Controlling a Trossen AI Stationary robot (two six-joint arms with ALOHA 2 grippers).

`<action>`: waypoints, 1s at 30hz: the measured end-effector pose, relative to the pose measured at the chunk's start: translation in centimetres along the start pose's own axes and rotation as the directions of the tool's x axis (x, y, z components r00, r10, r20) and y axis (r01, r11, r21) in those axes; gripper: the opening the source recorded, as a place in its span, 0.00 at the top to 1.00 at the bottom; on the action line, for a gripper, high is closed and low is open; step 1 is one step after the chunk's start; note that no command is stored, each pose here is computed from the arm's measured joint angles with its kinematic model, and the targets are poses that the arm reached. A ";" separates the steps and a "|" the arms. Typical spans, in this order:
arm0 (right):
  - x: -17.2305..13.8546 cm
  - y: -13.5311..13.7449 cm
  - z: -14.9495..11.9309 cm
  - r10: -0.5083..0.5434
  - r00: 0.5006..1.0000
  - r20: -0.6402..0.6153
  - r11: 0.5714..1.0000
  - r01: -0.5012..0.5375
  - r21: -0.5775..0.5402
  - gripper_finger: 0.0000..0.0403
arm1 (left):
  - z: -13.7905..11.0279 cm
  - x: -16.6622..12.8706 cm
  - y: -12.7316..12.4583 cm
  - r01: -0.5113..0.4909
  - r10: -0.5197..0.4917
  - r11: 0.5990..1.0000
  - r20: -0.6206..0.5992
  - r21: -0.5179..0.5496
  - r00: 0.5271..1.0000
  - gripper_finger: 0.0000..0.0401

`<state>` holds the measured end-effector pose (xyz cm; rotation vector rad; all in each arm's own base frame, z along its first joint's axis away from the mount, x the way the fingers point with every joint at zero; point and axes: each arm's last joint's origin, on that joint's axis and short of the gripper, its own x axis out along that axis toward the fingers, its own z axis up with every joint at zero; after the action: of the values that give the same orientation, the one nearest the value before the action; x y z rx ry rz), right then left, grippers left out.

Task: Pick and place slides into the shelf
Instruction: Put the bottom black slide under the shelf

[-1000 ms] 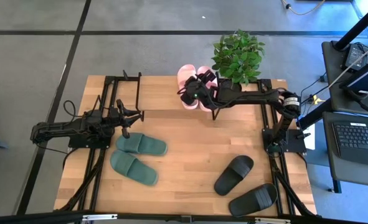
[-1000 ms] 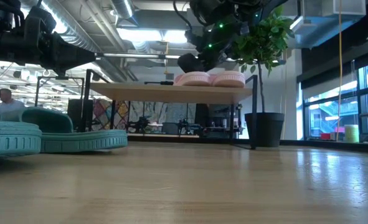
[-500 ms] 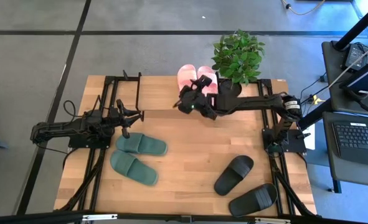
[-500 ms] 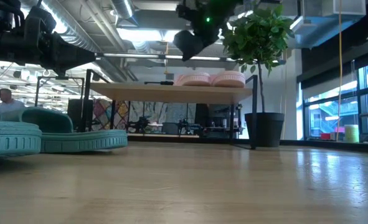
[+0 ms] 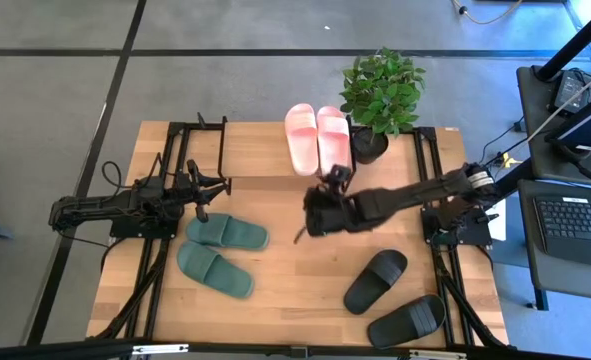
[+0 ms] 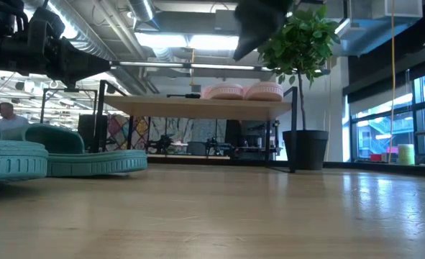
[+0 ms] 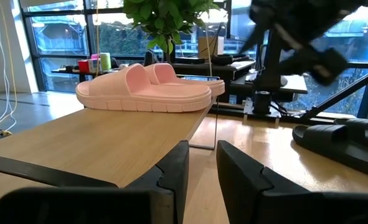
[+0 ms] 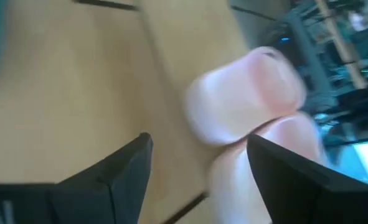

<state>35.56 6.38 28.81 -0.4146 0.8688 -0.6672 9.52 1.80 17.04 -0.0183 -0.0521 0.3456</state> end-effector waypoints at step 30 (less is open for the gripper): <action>-10.4 6.7 -6.3 0.588 0.701 -0.403 0.717 -0.221 0.661 0.35 | 0.0 0.0 0.0 0.000 0.000 1.000 0.000 0.000 1.000 0.81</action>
<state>28.09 17.98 27.00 0.5912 1.2496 -0.5812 9.52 1.80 17.04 -0.0179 -0.0516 0.3453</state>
